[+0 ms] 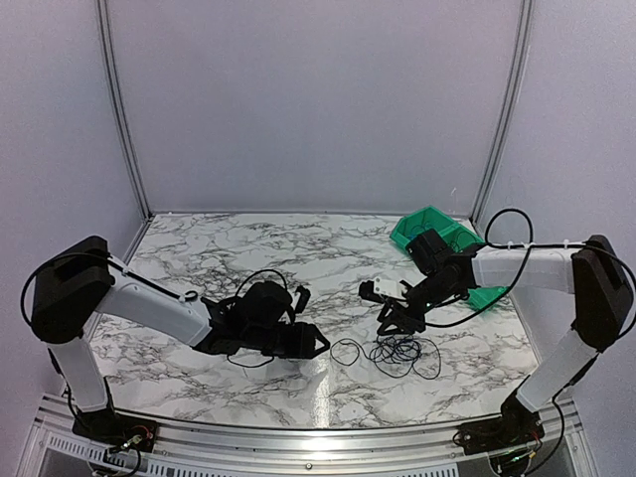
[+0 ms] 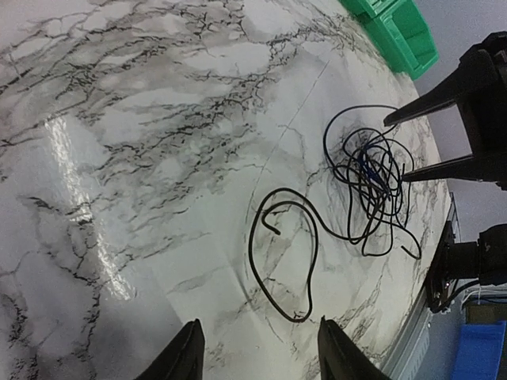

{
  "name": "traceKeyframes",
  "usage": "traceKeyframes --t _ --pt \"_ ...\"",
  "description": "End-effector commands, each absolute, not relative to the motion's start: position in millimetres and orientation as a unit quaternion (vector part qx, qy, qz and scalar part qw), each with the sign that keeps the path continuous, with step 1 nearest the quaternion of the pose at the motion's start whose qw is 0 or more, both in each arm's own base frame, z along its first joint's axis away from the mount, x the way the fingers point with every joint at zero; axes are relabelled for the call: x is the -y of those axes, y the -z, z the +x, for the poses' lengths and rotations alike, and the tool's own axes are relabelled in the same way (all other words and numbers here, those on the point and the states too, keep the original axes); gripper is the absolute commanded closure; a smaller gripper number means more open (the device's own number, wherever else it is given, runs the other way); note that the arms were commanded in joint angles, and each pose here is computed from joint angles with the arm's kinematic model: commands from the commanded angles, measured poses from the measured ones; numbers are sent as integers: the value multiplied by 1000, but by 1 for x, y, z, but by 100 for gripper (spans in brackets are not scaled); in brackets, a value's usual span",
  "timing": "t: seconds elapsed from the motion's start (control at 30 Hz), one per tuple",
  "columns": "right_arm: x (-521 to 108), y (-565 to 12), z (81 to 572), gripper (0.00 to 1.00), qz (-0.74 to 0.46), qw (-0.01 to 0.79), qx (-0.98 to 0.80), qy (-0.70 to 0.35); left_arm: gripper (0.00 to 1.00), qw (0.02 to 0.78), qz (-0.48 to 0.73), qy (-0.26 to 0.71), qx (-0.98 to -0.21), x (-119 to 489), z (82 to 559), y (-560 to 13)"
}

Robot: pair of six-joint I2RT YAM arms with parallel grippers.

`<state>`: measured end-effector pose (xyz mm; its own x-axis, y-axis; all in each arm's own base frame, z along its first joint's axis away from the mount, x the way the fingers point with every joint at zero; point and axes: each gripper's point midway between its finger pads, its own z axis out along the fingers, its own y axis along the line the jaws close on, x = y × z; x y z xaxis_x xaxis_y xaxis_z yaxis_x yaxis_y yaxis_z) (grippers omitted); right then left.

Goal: Untangle the cables

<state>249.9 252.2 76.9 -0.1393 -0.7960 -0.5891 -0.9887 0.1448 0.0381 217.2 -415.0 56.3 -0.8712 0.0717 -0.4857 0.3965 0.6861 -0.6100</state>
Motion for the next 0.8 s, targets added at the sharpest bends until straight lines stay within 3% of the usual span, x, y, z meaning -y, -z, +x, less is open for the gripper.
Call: traceKeyframes --t 0.0,0.37,0.67,0.77 --pt "-253 -77 253 62 -631 236 -713 -196 50 164 126 431 -878 442 205 -63" --pt "-250 -72 256 62 -631 233 -717 -183 66 135 109 436 -883 459 210 -44" --pt "-259 -78 224 53 -657 211 -681 -246 100 167 114 435 -878 454 222 -57" --pt "-258 -66 216 50 -668 184 -679 -243 100 191 115 432 -874 443 226 -70"
